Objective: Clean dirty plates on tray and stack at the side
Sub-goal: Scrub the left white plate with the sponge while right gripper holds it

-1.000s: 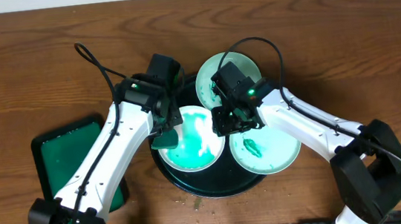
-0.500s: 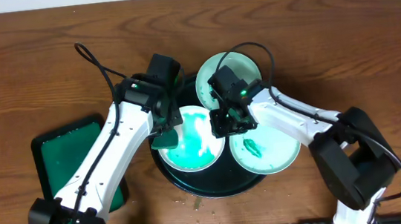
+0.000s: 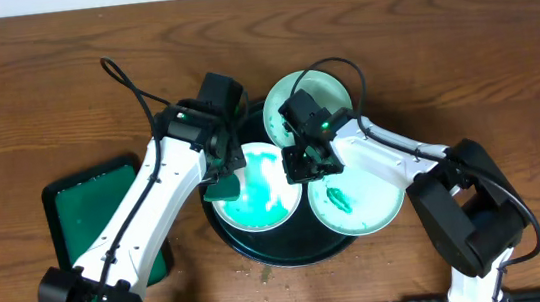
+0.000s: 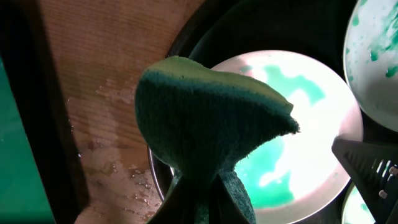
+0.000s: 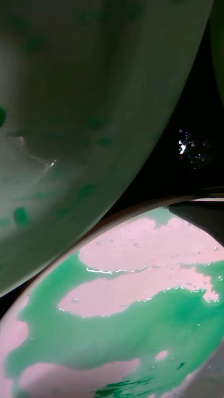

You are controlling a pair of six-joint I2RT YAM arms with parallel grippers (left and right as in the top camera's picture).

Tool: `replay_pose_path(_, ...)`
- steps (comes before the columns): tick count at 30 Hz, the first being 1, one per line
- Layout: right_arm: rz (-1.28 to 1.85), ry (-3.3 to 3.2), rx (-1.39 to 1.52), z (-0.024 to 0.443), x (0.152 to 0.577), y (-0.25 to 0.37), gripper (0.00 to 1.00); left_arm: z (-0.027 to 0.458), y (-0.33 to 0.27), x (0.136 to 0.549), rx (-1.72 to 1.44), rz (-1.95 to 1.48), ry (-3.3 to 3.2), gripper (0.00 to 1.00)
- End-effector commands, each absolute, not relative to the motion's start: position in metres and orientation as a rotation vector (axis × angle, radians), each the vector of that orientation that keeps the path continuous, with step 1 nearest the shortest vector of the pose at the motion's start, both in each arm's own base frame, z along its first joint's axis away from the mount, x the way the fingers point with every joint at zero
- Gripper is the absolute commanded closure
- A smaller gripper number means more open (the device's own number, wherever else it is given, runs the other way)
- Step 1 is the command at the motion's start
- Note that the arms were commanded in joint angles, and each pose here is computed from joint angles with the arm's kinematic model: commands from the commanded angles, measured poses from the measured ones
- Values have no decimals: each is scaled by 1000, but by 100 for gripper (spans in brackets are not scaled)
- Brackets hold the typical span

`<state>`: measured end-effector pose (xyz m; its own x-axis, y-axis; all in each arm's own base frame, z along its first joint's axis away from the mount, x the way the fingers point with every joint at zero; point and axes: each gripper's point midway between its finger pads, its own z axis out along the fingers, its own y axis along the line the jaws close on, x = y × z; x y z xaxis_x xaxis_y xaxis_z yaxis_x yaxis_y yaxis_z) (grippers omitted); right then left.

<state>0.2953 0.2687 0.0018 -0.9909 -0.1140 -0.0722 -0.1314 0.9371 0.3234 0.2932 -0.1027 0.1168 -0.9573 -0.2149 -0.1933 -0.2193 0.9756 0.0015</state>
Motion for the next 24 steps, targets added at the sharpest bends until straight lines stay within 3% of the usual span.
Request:
replay_pose_path(1,508,3099,-207,-18,281,275,99,126,-102,299,-310,33,2902,93)
replay_pose_path(8,507,3100,-207,-18,281,275,99,105,-111,294,-241,-19,2962,93)
replay_pose_path(24,501,3107,-206,-18,279,274,99,11,-135,289,-234,-117,3171,93)
